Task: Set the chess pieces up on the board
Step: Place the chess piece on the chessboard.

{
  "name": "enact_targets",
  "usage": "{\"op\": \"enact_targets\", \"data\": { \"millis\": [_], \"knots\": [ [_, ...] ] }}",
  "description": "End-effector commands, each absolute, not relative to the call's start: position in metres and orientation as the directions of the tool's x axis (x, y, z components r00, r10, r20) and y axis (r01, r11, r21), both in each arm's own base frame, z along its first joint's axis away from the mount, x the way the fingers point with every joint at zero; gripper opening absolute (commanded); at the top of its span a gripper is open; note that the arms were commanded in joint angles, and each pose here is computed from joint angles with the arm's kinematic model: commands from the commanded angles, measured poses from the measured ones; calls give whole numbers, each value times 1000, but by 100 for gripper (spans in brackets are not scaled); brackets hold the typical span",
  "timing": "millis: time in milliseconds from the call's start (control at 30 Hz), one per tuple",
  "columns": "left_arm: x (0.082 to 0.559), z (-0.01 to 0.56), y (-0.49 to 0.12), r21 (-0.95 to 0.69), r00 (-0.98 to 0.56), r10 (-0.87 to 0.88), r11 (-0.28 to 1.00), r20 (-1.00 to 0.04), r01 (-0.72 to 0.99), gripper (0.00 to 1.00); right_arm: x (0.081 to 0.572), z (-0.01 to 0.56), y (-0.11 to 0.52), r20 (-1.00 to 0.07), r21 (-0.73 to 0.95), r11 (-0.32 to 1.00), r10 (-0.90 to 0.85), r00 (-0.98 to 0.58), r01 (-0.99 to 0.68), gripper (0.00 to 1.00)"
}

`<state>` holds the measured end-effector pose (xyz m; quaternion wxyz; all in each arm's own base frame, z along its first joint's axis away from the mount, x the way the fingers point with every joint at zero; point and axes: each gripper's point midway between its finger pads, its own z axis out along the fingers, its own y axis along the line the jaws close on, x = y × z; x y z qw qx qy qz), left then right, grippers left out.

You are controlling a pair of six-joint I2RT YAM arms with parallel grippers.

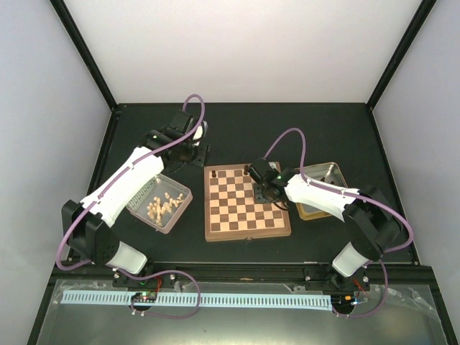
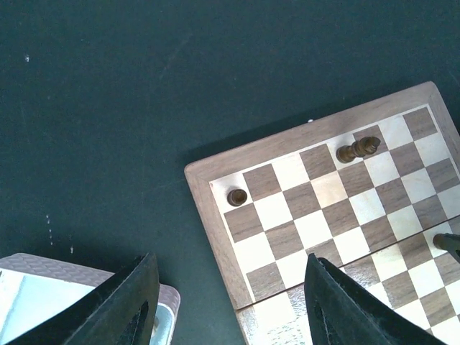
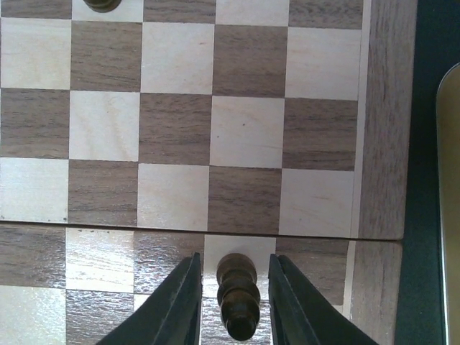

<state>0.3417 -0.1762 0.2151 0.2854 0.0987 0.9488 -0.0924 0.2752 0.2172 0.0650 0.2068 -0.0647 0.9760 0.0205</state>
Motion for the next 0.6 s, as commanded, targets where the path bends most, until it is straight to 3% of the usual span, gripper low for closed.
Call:
{"op": "enact_targets", "data": {
  "millis": [0,333,567],
  "knots": [
    [343,227,-177,-141,-796,127,956,-592,257,58,273,72,220,-404,32,992,-96,-910,-119,27],
    [339,243,-174,-146,-772,122,952,-624,268,58,276,75,223,-402,32,992,-96,-910,-118,6],
    [339,259,-165,-142,-735,97,956,-671,255,59,305,99,237,-464,-12,990,-132,-876,-143,6]
  ]
}}
